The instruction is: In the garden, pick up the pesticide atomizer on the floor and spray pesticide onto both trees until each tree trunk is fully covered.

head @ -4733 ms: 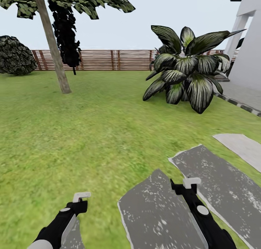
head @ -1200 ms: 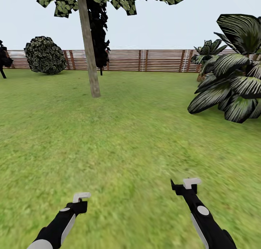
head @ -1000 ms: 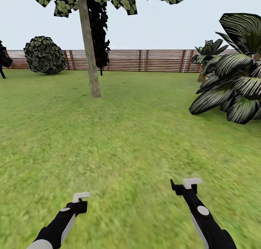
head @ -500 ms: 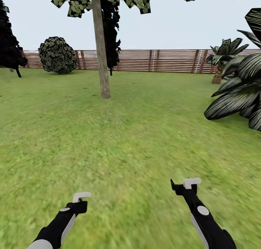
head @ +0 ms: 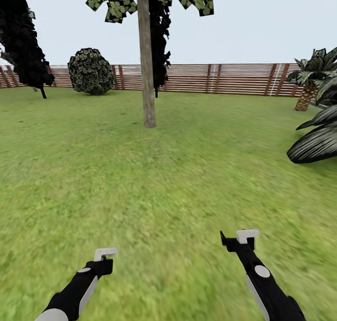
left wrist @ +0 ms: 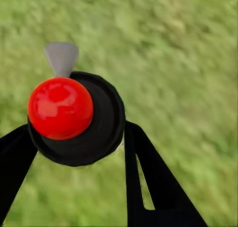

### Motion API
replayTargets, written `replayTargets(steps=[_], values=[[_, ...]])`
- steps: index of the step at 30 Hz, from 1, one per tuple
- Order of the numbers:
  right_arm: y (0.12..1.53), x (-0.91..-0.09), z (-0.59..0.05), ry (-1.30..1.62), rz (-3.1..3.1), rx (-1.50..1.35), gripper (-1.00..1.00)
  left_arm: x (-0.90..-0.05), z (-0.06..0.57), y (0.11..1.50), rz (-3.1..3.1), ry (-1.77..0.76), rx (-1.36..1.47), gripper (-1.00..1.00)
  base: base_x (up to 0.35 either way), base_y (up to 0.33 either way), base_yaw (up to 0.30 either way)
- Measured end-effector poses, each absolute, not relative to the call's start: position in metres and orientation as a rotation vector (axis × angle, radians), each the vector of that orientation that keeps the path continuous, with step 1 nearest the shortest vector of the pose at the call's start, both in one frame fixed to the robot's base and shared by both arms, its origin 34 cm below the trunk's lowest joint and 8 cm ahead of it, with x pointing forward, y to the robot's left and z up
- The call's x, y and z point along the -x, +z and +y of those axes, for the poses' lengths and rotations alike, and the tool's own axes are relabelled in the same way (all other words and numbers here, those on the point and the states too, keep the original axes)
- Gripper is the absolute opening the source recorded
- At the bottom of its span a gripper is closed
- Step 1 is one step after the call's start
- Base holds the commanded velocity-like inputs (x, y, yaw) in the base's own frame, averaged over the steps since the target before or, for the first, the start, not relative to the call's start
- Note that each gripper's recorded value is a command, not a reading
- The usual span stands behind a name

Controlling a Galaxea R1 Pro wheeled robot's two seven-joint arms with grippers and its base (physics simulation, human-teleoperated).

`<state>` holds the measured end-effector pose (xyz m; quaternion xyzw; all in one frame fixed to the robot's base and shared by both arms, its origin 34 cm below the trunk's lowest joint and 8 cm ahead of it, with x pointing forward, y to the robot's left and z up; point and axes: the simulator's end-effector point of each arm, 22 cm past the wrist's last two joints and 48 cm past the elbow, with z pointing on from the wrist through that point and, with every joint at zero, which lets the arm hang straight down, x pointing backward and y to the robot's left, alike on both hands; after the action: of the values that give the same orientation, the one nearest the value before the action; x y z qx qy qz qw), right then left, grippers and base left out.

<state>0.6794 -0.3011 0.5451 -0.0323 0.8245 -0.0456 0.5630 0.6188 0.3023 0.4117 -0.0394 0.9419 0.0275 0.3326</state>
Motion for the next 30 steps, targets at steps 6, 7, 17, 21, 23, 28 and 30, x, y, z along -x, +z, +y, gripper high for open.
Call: replayTargets(steps=[6, 7, 17, 21, 23, 28, 30], values=[[0.5451, -0.6794, -0.3011, -0.107, 1.941, 0.076, 1.0, -0.619, 0.3018, 0.4119, 2.459, 0.071, 0.103, -1.0, 0.307, 0.169, 0.001], [0.5451, -0.6794, -0.3011, -0.107, 1.941, 0.076, 1.0, -0.619, 0.3017, 0.4119, 2.459, 0.071, 0.102, -1.0, 0.307, 0.169, 0.0], [0.5451, -0.6794, -0.3011, -0.107, 1.941, 0.076, 1.0, -0.6193, 0.3016, 0.4121, 2.458, 0.072, 0.101, -1.0, 0.307, 0.169, 0.0], [0.5451, -0.6794, -0.3011, -0.107, 1.941, 0.076, 1.0, -0.6192, 0.3015, 0.412, 2.458, 0.072, 0.101, -1.0, 0.307, 0.169, 0.0], [0.5451, -0.6794, -0.3011, -0.107, 1.941, 0.076, 1.0, -0.6191, 0.3015, 0.412, 2.459, 0.072, 0.101, -1.0, 0.307, 0.169, 0.0], [0.5451, -0.6794, -0.3011, -0.107, 1.941, 0.076, 1.0, -0.6192, 0.3015, 0.412, 2.458, 0.072, 0.101, -1.0, 0.307, 0.169, 0.0], [0.5451, -0.6794, -0.3011, -0.107, 1.941, 0.076, 1.0, -0.6191, 0.3016, 0.412, 2.459, 0.072, 0.101, -1.0, 0.307, 0.169, 0.0]])
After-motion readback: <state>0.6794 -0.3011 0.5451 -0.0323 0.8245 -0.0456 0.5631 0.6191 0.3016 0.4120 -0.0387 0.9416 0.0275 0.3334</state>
